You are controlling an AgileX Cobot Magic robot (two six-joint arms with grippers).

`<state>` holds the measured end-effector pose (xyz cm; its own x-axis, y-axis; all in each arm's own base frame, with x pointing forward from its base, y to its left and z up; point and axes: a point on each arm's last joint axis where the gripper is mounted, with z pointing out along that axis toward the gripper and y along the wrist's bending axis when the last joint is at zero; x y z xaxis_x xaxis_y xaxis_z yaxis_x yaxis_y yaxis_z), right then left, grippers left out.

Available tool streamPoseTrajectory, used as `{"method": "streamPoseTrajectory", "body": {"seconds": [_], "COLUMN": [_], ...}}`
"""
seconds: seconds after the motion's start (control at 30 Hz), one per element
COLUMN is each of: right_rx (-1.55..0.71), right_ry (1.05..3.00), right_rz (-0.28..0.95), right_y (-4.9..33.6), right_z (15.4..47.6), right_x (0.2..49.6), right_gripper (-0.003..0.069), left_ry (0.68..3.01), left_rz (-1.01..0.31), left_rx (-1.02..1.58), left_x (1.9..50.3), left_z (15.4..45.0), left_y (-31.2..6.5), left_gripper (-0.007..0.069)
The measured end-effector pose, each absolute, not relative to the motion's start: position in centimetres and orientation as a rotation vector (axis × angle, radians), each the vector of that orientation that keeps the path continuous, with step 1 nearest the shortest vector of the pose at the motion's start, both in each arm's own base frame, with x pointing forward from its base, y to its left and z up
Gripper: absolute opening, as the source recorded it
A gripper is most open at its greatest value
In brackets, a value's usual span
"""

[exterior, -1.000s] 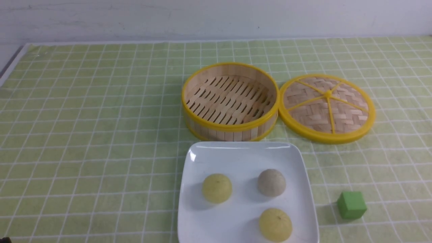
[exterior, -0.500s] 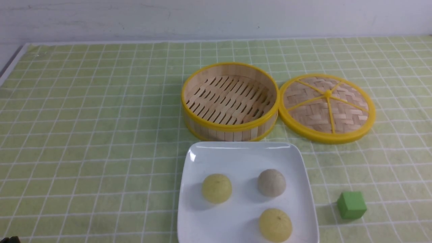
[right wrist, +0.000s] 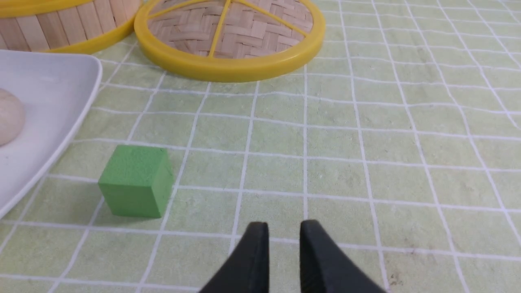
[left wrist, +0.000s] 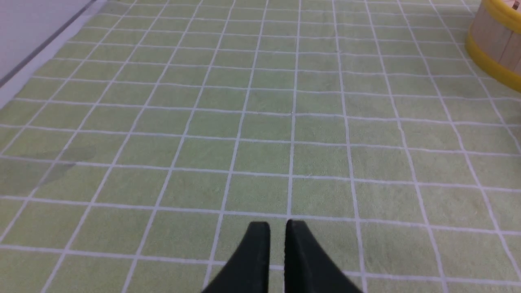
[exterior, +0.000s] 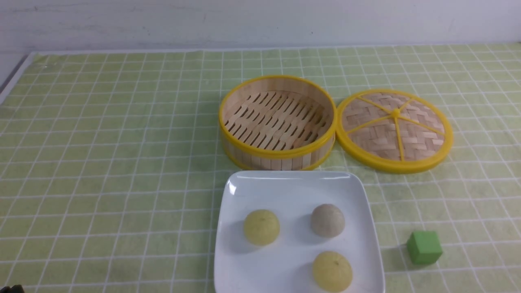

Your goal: Put the steamed buns into the plate on the green tablecloth.

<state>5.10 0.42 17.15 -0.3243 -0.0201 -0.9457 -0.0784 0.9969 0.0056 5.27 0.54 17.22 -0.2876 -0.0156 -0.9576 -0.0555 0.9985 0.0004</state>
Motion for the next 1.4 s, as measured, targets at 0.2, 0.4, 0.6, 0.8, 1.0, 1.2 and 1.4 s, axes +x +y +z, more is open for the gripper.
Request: {"method": "streamPoseTrajectory", "body": {"seconds": [0.2,0.4,0.6,0.8,1.0,1.2,1.4], "right_rx": [-0.071,-0.071,-0.071,-0.071,-0.071,-0.071,-0.071], "right_ry": [1.901,1.901,1.901,1.901,1.901,1.901,1.901], "right_rz": [0.059,0.059,0.059,0.059,0.059,0.059,0.059], "right_y": [0.42,0.42,0.42,0.42,0.42,0.42,0.42], "right_z": [17.15,17.15,17.15,17.15,17.15,17.15,17.15], "right_x": [5.10,5.10,5.10,5.10,5.10,5.10,5.10], "right_gripper": [0.0153,0.0160,0.0169,0.0176,0.0183,0.0192,0.0202], "left_ry": [1.862,1.862,1.862,1.862,1.862,1.862,1.862], "left_rz": [0.040,0.041,0.041,0.041,0.042,0.042,0.042], "left_rx": [-0.051,-0.050,-0.050,-0.050,-0.049,-0.049,-0.049], "left_x": [5.27,5.27,5.27,5.27,5.27,5.27,5.27], "left_z": [17.22,17.22,17.22,17.22,17.22,17.22,17.22], "left_y": [0.54,0.55,0.55,0.55,0.55,0.55,0.55], "left_gripper": [0.0094,0.0101,0.0102,0.0108,0.0108,0.0112,0.0123]}}
